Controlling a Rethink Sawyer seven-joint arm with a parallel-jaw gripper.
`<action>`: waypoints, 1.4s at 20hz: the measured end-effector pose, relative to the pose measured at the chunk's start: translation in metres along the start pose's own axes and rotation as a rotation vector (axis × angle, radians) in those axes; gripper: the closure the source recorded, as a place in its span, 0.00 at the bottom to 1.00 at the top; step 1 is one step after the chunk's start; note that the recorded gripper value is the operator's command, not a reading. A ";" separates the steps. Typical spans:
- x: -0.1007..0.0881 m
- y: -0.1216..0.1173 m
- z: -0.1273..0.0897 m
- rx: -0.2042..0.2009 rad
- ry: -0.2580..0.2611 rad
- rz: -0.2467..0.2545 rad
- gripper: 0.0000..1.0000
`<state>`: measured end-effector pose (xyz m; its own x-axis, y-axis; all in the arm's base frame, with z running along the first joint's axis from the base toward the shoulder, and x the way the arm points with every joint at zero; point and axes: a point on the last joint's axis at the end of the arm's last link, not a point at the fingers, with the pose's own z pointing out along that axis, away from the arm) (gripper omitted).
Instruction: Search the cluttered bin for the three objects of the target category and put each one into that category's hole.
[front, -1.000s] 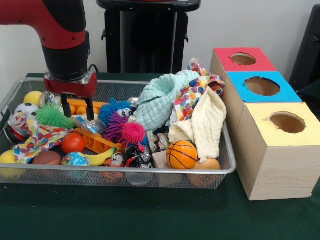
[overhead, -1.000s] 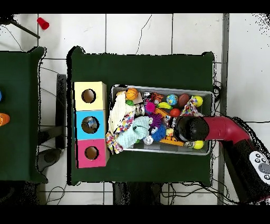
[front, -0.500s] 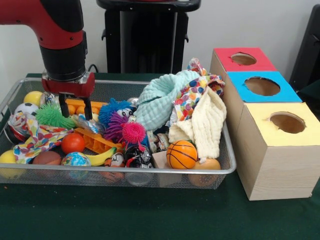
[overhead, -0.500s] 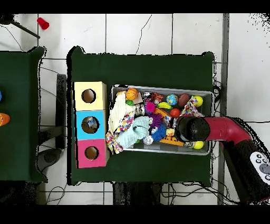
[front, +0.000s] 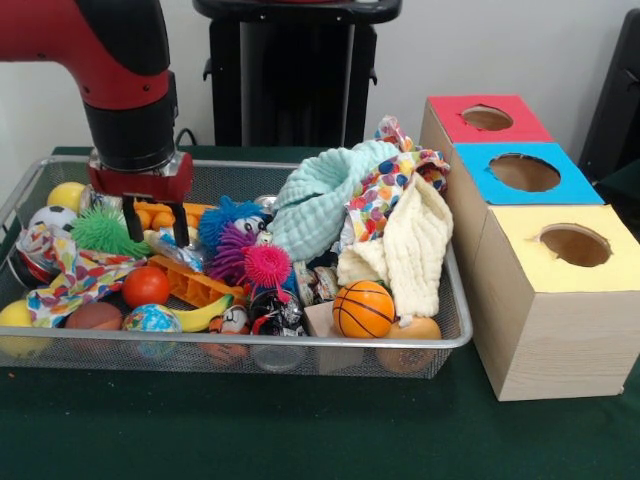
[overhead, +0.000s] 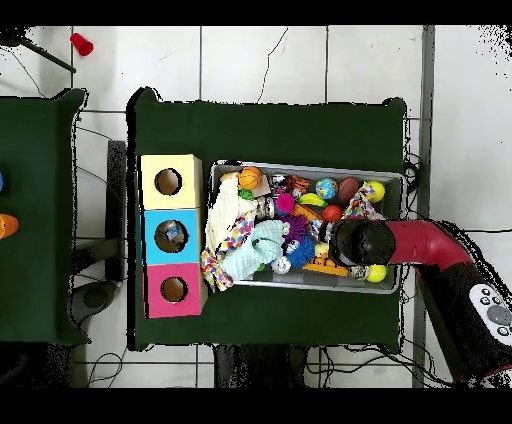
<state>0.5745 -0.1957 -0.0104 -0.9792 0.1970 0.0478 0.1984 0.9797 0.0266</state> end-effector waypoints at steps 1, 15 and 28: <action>-0.001 0.002 0.003 -0.002 0.001 -0.001 0.00; -0.011 0.011 0.007 -0.003 -0.009 -0.010 0.00; -0.014 0.015 0.006 -0.013 -0.014 -0.012 1.00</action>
<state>0.5906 -0.1831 -0.0163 -0.9820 0.1857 0.0336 0.1870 0.9816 0.0398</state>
